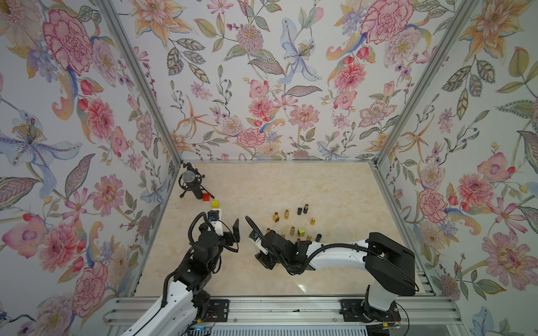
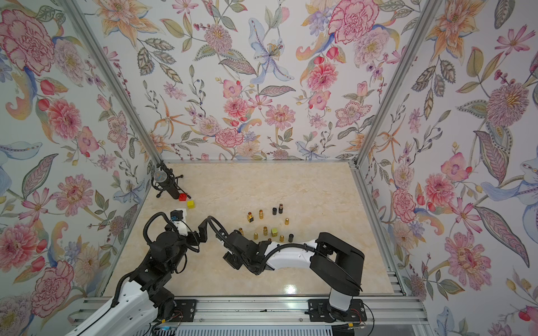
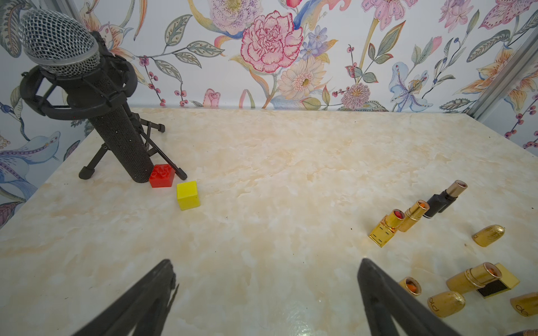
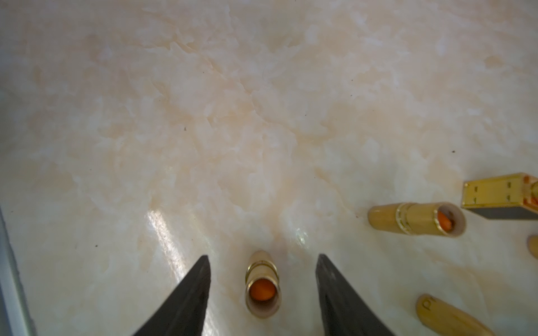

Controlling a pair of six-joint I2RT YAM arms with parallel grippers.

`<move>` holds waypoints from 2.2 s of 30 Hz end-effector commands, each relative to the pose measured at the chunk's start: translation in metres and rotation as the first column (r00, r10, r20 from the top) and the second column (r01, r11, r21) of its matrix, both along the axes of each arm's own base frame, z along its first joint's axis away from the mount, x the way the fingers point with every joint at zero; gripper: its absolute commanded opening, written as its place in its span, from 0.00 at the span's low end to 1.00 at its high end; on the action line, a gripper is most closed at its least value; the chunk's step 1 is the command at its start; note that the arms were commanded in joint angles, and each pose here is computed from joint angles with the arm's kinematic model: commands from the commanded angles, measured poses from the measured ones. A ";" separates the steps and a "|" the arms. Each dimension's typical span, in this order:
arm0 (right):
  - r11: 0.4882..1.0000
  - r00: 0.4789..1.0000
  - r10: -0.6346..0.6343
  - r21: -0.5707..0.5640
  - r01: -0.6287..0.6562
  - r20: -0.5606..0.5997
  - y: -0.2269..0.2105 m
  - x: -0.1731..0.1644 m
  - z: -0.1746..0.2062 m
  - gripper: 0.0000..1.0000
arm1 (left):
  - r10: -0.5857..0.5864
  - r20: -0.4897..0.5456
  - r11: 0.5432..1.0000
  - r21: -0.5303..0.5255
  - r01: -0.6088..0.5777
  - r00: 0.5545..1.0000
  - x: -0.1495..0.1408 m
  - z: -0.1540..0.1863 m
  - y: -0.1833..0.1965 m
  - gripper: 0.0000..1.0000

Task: Open the lipstick cap
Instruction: Place the lipstick at the center of the board, then reset both arms

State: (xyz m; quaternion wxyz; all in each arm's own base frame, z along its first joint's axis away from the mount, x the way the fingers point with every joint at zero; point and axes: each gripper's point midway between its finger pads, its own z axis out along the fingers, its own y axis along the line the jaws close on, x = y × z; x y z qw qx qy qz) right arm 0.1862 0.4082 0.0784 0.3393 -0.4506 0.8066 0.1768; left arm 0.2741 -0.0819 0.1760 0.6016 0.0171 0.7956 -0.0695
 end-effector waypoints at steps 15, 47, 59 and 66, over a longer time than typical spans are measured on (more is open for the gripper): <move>0.746 0.730 -0.662 0.253 0.616 0.173 -0.185 0.151 0.198 1.00 | 0.573 0.013 0.816 0.085 -0.572 0.819 0.028 0.017 0.128 0.99; 0.358 0.232 -0.915 0.400 0.844 0.329 -0.437 0.198 0.039 1.00 | 0.350 0.289 0.887 0.205 -0.415 0.891 0.070 -0.030 0.128 0.99; 0.433 0.300 -0.889 0.425 0.795 0.346 -0.422 0.192 0.035 1.00 | 0.387 0.276 0.863 0.227 -0.451 0.880 0.086 -0.030 0.131 0.99; 0.405 0.262 -0.898 0.434 0.804 0.354 -0.427 0.191 0.033 1.00 | 0.336 0.280 0.880 0.247 -0.405 0.900 0.090 -0.029 0.122 0.99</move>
